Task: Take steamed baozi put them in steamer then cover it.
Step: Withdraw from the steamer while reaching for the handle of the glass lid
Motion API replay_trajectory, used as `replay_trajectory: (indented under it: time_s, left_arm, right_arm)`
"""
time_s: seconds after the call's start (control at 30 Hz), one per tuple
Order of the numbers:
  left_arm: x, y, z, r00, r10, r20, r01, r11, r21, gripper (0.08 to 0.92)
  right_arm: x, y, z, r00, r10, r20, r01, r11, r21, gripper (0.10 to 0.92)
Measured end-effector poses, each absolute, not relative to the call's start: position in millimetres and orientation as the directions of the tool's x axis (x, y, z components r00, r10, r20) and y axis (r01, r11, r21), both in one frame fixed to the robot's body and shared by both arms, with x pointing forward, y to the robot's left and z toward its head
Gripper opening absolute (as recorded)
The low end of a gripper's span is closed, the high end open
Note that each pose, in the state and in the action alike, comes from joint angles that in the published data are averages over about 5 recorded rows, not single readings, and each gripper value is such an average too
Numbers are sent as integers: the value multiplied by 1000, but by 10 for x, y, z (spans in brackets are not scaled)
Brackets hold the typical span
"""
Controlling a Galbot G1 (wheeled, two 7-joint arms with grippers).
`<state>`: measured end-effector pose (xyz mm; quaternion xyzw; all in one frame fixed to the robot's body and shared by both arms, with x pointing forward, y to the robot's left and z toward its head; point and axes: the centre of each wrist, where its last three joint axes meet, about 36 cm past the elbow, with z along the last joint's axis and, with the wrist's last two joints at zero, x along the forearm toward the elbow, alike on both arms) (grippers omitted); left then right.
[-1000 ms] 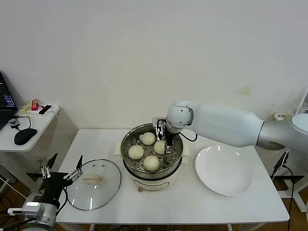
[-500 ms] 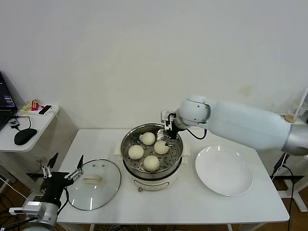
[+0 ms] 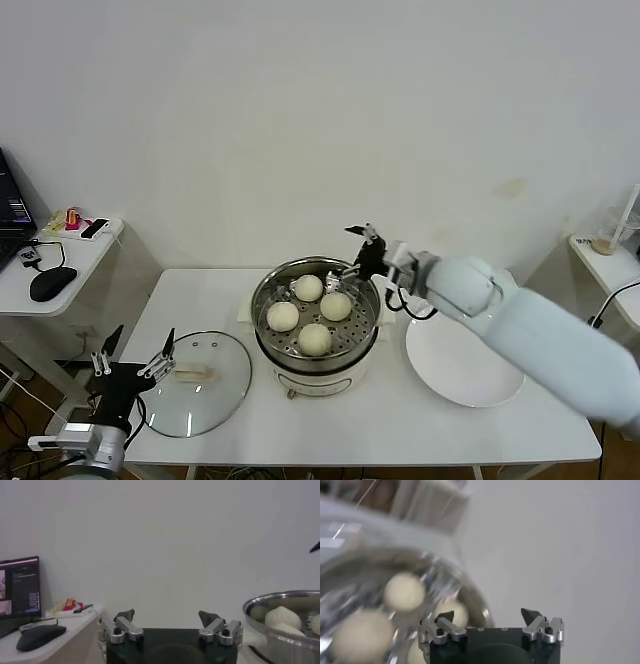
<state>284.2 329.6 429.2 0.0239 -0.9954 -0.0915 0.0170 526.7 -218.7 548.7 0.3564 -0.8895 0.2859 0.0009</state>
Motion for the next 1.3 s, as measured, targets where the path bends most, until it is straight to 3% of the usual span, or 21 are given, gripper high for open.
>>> replay_trajectory:
  time_s: [0.13, 0.27, 0.4, 0.57, 0.77, 1.0, 1.3]
  left_arm:
    - [2847, 3303, 4202, -997, -70, 37, -59, 970, 236, 823]
    - [2857, 3343, 4099, -995, -89, 39, -70, 939, 335, 823]
    - [2850, 3418, 3971, -994, -107, 25, -81, 870, 485, 823]
    - [2804, 3535, 3793, -994, -107, -19, -89, 697, 712, 823]
    - [2666, 3586, 3596, -999, -41, 2, -16, 435, 900, 823]
    - [2612, 3606, 3423, -997, 37, 68, 72, 146, 987, 823]
    - [2708, 3610, 3268, -988, 87, 131, 130, -26, 991, 823]
  right_arm:
    - [5051, -2402, 5229, -798, -601, 46, -558, 708, -434, 823]
    - [4782, -2671, 4961, -855, -514, -67, -466, 818, -337, 823]
    - [4446, -2968, 4673, -914, -391, -112, -355, 900, -252, 823]
    - [4012, -3234, 4306, -962, -256, -97, -235, 954, -188, 823]
    - [3571, -3462, 3978, -991, -123, -53, -113, 980, -164, 823]
    - [3197, -3581, 3725, -999, -34, -4, -33, 986, -165, 823]
    - [2900, -3640, 3547, -999, 16, 47, 6, 982, -191, 823]
